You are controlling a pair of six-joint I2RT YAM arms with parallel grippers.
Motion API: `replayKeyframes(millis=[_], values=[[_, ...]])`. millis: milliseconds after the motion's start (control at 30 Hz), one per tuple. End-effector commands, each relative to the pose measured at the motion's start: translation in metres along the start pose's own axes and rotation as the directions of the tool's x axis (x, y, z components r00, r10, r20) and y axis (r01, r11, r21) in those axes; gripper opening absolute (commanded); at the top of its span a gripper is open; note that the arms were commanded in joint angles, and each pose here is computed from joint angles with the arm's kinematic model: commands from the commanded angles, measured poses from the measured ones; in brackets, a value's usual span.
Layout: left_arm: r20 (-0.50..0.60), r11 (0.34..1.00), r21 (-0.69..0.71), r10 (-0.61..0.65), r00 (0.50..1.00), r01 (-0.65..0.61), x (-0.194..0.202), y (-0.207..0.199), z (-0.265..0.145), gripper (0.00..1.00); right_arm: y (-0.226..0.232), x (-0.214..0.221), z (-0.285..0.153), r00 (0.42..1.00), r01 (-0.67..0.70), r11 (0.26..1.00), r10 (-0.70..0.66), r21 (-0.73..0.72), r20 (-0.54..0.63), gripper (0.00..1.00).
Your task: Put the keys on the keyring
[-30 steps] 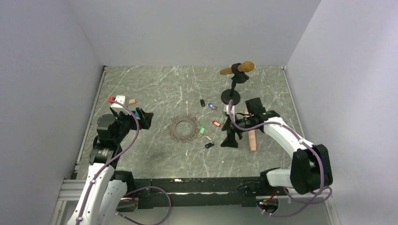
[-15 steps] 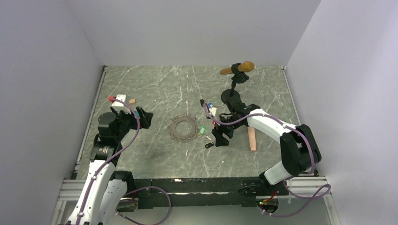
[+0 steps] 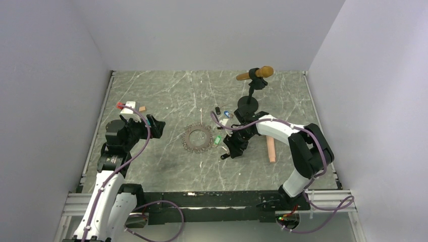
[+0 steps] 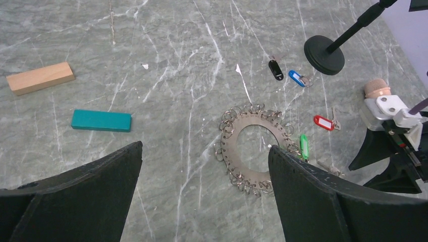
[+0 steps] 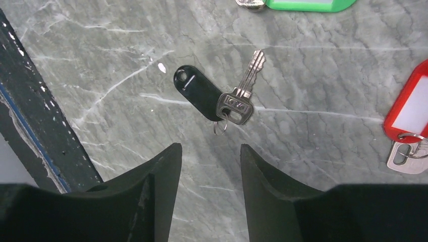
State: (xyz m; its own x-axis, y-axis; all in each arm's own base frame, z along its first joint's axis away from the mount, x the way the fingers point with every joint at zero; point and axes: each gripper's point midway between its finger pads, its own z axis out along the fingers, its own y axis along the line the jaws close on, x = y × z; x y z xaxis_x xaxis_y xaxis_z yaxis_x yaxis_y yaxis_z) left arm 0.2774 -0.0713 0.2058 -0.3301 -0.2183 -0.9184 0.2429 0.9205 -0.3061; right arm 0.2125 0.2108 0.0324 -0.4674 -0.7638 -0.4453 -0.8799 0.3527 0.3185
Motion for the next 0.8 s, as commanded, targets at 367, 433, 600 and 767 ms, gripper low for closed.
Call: replayKeyframes(millis=[367,433,600,767], values=[[0.096,0.999,0.051,0.012,0.995,-0.017,-0.0318,-0.0145,-0.0062,0.98,-0.0085,-0.0198,0.0051,0.999,-0.05,0.998,0.049,0.032,0.021,0.42],[0.097,0.998,0.052,0.012,0.995,-0.017,-0.0321,-0.015,-0.0066,0.98,-0.0088,-0.02,0.0057,0.998,-0.053,0.998,0.052,0.031,0.021,0.39],[0.096,0.998,0.053,0.01,0.995,-0.015,-0.0322,-0.015,-0.0066,0.98,-0.0089,-0.0185,0.008,0.998,-0.055,0.998,0.055,0.025,0.011,0.35],[0.098,0.998,0.055,0.01,0.995,-0.015,-0.0325,-0.0155,-0.0069,0.98,-0.0098,-0.0177,0.0095,0.998,-0.057,0.998,0.057,0.028,0.005,0.33]])
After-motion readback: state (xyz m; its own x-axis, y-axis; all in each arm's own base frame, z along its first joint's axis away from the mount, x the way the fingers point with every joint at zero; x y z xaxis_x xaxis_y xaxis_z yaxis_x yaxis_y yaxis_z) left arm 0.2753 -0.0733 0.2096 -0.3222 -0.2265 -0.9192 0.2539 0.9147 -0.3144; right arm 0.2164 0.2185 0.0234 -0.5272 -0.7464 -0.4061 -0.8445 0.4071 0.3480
